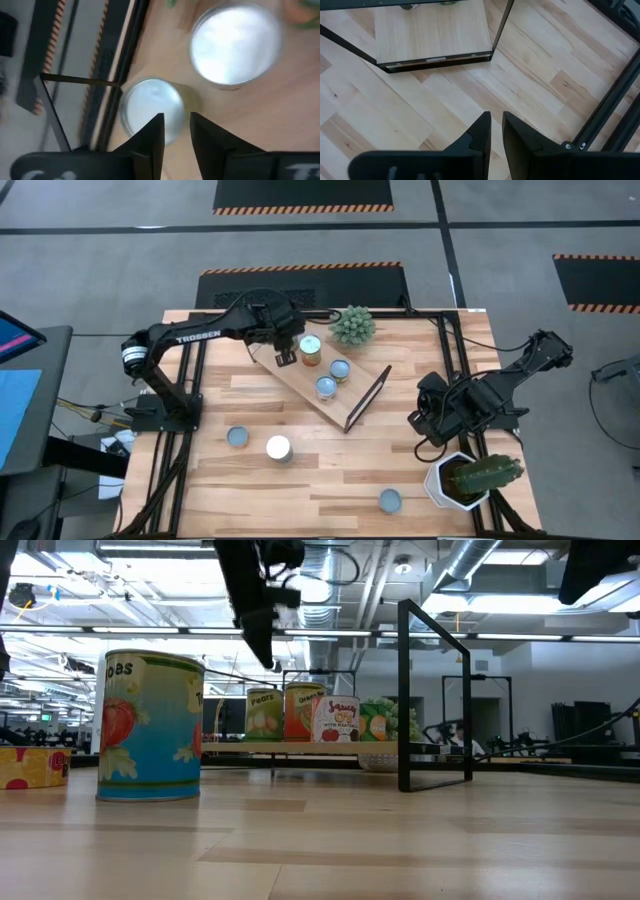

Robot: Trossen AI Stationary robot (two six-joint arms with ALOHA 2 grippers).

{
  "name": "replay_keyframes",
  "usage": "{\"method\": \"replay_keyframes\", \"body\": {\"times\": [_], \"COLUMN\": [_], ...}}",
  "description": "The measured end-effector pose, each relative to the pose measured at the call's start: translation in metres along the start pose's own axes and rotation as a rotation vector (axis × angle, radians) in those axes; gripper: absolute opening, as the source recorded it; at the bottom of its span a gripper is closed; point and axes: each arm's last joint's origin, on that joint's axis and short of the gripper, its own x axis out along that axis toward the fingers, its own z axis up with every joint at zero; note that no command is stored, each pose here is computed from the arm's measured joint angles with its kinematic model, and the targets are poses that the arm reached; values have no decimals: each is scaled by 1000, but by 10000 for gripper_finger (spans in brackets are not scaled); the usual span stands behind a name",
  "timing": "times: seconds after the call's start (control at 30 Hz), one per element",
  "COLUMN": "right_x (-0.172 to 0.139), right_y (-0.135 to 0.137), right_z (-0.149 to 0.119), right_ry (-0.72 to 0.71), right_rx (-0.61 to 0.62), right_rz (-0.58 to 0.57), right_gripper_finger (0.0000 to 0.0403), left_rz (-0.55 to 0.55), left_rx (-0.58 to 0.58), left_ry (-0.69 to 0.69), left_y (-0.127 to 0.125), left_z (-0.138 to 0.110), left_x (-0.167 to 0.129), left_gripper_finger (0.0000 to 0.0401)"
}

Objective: Pick and place cans onto a shelf
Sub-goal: Put the canned tomatoes on the shelf

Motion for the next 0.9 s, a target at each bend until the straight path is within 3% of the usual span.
{"method": "replay_keyframes", "body": {"times": [0.1, 0.23, 0.3, 0.37, 0.57, 0.77, 0.9], "right_x": [0, 0, 0, 0, 0, 1, 4], "right_y": [0, 0, 0, 0, 0, 0, -2], "right_z": [0, 0, 0, 0, 1, 3, 6], "right_ry": [0, 0, -4, -13, -27, -30, -28], "right_rx": [0, 0, 0, 0, 0, 12, 33], "right_rz": [0, 0, -1, -3, -5, -11, -23], "right_gripper_finger": [71, 71, 71, 71, 71, 71, 71], "left_rz": [-136, -485, -630, -703, -686, -549, -564], "left_rx": [-72, -186, -196, -158, 18, 135, 157], "left_ry": [17, 117, 187, 232, 293, 219, 192], "left_y": [-6, -31, -48, -68, -126, -172, -195], "left_z": [4, 0, -4, -9, -27, -45, -56], "left_x": [-21, -40, -48, -53, -73, -83, -86], "left_gripper_finger": [84, 84, 84, 84, 84, 84, 84]}}
